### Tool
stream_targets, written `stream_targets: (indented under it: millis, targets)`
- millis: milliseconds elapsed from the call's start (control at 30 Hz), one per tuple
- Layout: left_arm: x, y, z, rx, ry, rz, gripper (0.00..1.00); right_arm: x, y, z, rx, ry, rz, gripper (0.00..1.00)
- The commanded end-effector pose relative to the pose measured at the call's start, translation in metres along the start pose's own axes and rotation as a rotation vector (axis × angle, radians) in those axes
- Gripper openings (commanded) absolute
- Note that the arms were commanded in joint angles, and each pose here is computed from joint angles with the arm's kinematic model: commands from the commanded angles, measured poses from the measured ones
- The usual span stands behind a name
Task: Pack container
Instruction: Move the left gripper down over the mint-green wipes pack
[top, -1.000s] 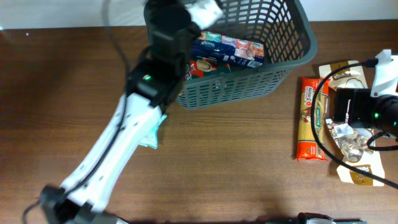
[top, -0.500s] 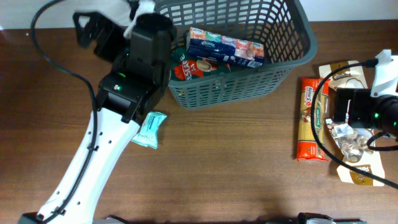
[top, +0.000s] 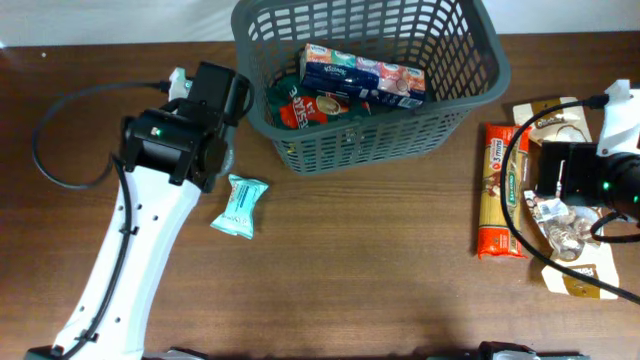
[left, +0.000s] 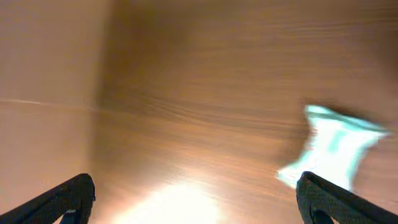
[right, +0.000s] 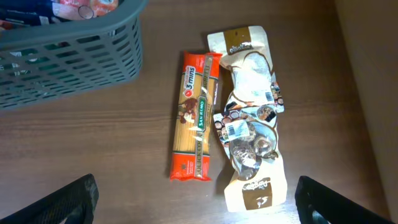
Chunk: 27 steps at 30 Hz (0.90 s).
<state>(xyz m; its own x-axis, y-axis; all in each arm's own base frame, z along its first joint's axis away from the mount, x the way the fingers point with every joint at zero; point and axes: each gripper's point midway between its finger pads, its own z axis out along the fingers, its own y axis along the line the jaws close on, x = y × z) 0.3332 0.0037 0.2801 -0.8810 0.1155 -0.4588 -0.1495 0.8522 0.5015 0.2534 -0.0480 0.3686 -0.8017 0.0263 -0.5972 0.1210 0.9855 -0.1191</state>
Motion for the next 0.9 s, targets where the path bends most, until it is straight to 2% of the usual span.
stream_targets:
  millis: [0, 200, 300, 467, 867]
  targets:
    - [0.015, -0.055, -0.007, 0.316, 0.102, -0.138, 0.99, -0.002, -0.005, -0.004, 0.021, -0.017, 0.018, 0.99]
    - [0.028, -0.074, 0.011, 0.332, 0.165, -0.253, 0.99, -0.002, -0.005, -0.004, 0.021, -0.017, 0.018, 0.99]
    - [0.041, -0.103, 0.027, 0.4, 0.213, -0.285, 1.0, -0.002, -0.005, -0.004, 0.021, -0.017, 0.018, 0.99]
    - [0.061, -0.129, 0.049, 0.446, 0.258, -0.275, 1.0, -0.002, -0.005, -0.004, 0.021, -0.017, 0.018, 0.99]
    - [0.106, -0.147, 0.08, 0.423, 0.332, -0.228, 1.0, -0.002, -0.005, -0.004, 0.021, -0.017, 0.018, 0.99]
